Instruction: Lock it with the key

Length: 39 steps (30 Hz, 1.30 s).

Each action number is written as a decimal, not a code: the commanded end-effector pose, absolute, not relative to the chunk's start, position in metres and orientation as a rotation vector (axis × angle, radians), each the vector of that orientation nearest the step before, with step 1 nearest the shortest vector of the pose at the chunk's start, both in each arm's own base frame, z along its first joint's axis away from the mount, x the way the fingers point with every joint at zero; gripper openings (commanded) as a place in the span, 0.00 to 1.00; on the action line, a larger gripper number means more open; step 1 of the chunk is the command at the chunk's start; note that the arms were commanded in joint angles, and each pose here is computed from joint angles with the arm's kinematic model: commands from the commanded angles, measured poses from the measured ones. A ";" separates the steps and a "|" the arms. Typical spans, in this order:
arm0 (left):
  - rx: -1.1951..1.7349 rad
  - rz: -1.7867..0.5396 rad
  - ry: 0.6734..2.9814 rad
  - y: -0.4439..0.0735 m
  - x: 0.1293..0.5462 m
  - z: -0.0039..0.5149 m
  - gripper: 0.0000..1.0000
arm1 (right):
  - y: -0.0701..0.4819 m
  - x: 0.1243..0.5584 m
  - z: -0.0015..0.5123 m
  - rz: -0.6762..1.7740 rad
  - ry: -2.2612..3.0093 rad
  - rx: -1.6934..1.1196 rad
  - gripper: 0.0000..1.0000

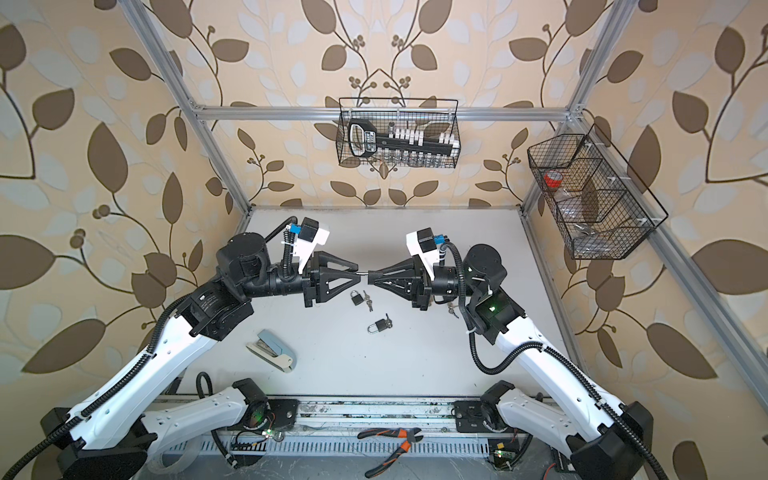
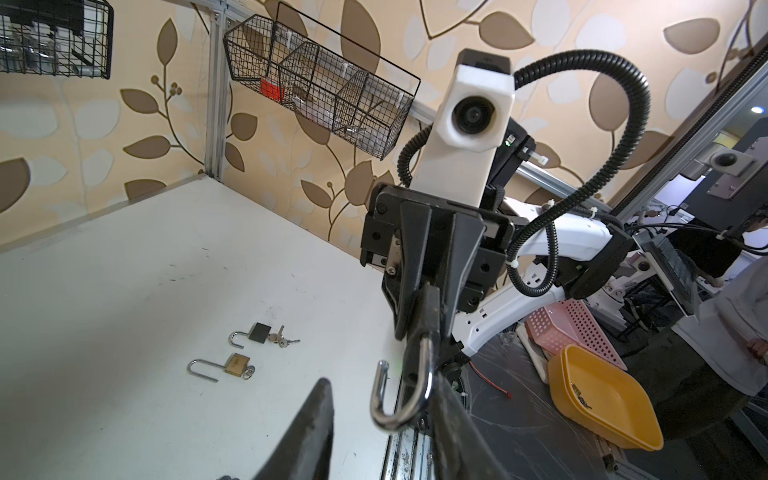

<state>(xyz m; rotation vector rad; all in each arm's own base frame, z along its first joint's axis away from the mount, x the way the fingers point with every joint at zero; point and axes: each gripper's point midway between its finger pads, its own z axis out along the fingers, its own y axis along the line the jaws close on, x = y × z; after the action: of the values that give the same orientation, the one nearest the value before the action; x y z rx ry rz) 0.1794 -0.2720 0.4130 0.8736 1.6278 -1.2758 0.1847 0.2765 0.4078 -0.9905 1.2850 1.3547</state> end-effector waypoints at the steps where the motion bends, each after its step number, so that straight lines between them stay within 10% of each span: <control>1: 0.921 -1.299 1.531 -0.273 0.168 0.437 0.31 | 0.275 0.181 0.428 1.347 1.234 -0.991 0.00; 15: 0.928 -1.302 1.520 -0.271 0.164 0.438 0.04 | 0.275 0.189 0.421 1.324 1.284 -0.958 0.00; 24: 0.912 -1.290 1.512 -0.268 0.164 0.439 0.33 | 0.276 0.191 0.419 1.328 1.299 -0.959 0.00; 39: 0.926 -1.316 1.531 -0.273 0.165 0.434 0.20 | 0.274 0.188 0.424 1.330 1.280 -0.952 0.00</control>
<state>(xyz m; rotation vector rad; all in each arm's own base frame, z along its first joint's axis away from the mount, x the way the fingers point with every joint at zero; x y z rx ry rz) 0.1733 -0.2715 0.4171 0.8895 1.6097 -1.2991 0.1942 0.2769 0.4024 -0.9424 1.3533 1.3432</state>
